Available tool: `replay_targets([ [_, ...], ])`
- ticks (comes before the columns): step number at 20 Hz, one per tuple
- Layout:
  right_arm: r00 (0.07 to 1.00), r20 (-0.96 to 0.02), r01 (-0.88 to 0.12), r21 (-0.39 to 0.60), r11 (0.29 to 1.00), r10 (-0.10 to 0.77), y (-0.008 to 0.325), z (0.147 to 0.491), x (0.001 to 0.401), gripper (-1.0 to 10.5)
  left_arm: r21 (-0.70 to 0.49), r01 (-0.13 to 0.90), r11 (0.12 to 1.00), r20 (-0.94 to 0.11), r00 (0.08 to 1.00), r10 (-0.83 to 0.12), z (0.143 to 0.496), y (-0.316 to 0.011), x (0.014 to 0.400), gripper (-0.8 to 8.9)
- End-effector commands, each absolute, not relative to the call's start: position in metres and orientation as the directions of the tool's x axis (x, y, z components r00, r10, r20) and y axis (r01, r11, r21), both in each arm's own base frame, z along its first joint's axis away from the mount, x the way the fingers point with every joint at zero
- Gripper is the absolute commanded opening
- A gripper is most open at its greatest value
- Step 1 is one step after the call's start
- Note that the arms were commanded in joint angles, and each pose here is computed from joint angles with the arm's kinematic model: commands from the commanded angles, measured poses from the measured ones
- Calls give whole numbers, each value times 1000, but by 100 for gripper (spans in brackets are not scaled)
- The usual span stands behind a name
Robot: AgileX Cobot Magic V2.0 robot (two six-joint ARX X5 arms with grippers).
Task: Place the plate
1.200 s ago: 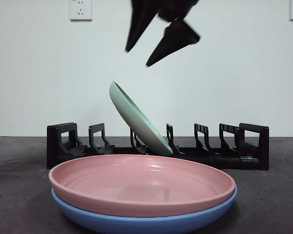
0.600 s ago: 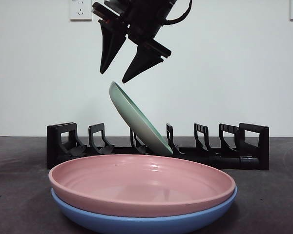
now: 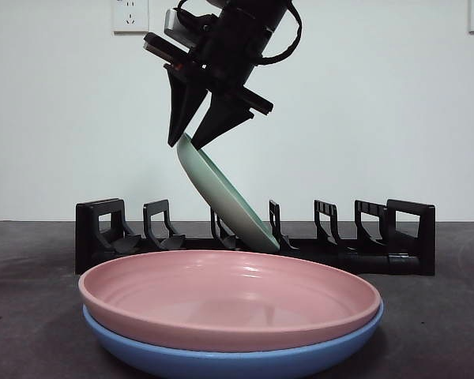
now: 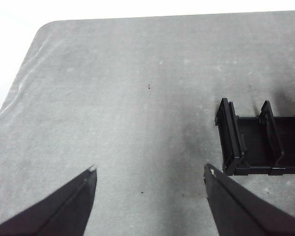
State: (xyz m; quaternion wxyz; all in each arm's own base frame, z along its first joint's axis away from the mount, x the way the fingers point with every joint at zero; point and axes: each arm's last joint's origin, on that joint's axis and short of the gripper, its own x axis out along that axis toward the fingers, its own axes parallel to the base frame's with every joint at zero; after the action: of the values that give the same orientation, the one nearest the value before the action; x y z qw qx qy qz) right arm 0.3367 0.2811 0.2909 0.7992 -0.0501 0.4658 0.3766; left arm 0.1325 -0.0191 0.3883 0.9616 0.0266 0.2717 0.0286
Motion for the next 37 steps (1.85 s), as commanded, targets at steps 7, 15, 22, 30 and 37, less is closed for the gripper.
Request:
replay_targets([
  [7, 273, -765, -651, 299, 697, 583, 286, 297, 337, 11, 57, -46, 997, -494, 867, 68, 394, -19, 133, 340],
  [15, 217, -728, -695, 352, 627, 650, 282, 349, 327, 11, 47, -51, 998, -494, 867, 68, 395, -19, 133, 341],
  [22, 271, -657, -779, 280, 562, 703, 274, 408, 301, 11, 42, -54, 998, -492, 868, 68, 395, -19, 133, 340],
  [30, 360, -580, -831, 157, 534, 731, 262, 464, 237, 11, 42, -54, 998, -492, 868, 68, 395, -19, 133, 340],
  [37, 367, -517, -879, 79, 469, 774, 263, 494, 175, 11, 40, -55, 998, -494, 867, 68, 394, -19, 133, 340],
])
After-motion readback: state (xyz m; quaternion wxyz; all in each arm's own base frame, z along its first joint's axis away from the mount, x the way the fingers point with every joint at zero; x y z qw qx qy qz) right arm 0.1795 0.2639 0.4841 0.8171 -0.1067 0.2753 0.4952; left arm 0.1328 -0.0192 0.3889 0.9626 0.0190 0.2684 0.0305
